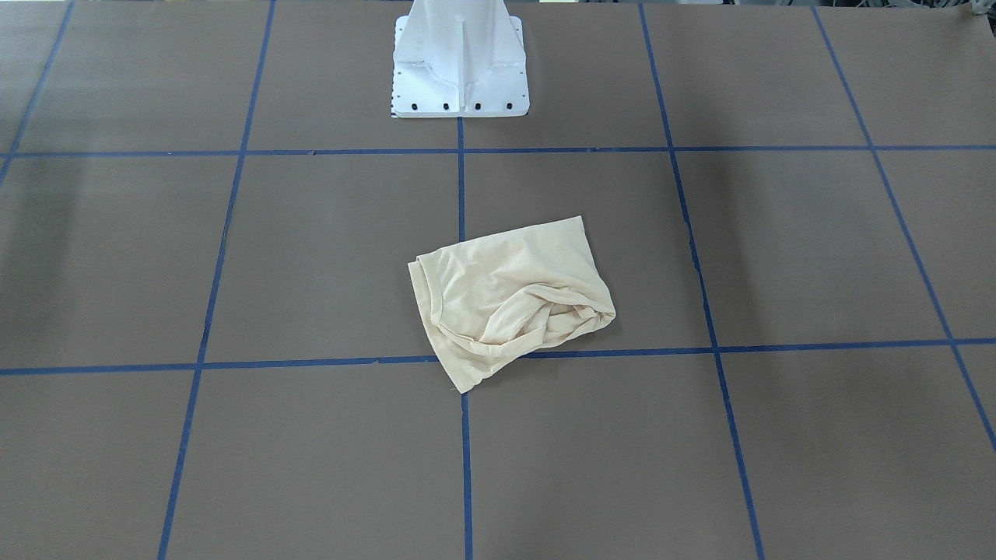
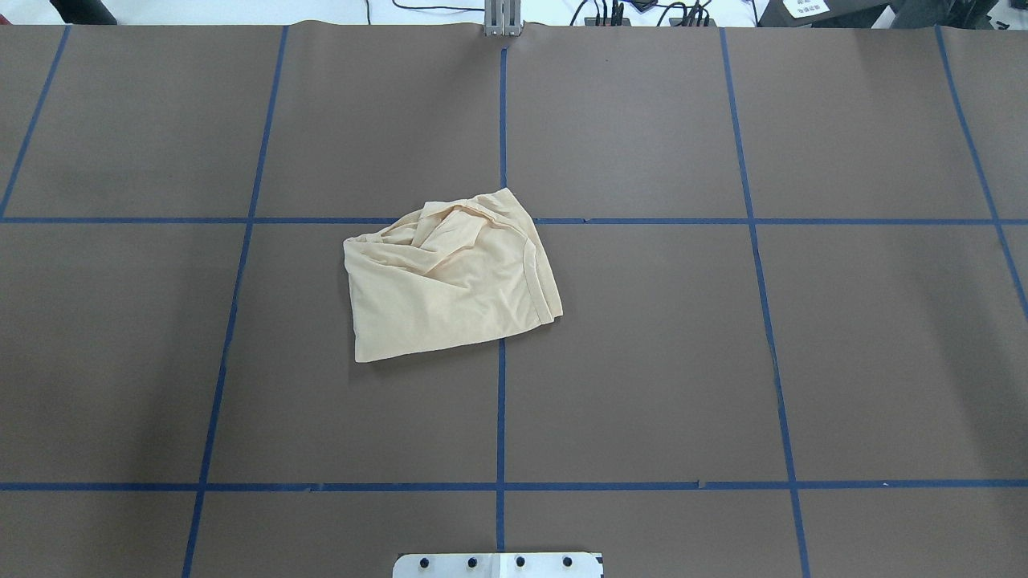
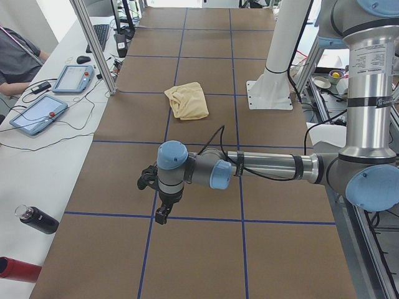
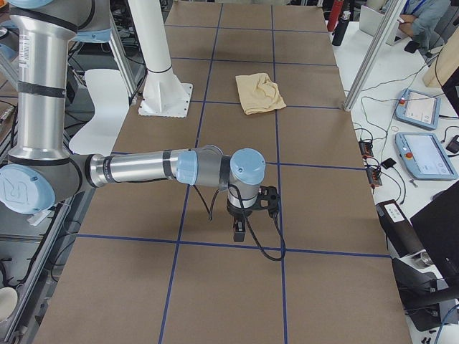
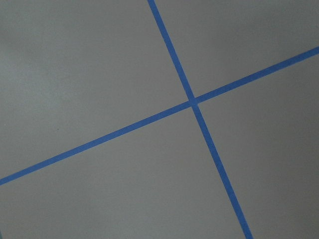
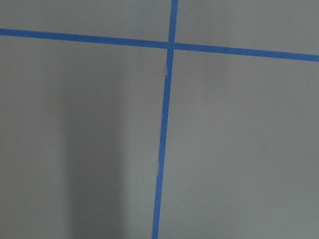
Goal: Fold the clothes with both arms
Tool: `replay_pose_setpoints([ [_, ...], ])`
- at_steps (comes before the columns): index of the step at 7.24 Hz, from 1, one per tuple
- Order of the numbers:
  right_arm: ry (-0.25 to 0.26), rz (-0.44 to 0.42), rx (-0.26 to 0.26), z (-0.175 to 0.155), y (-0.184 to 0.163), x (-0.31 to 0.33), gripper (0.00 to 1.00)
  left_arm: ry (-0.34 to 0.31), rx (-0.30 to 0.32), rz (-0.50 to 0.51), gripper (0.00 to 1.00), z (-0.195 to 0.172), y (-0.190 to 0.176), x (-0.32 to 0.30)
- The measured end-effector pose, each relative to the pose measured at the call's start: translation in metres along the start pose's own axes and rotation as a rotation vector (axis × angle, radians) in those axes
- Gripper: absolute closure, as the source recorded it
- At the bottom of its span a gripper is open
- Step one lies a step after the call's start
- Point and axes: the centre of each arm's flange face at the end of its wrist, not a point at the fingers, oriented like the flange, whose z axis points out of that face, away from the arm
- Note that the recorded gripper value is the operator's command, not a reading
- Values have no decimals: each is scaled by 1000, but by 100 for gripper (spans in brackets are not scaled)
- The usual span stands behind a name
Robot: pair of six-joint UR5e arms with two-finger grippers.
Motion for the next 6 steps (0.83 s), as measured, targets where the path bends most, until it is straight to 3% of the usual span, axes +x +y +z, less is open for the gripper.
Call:
replay_pose_setpoints([
  [6, -2, 13, -15, 10, 5, 8, 0, 0, 1, -66, 0, 3, 0, -2],
])
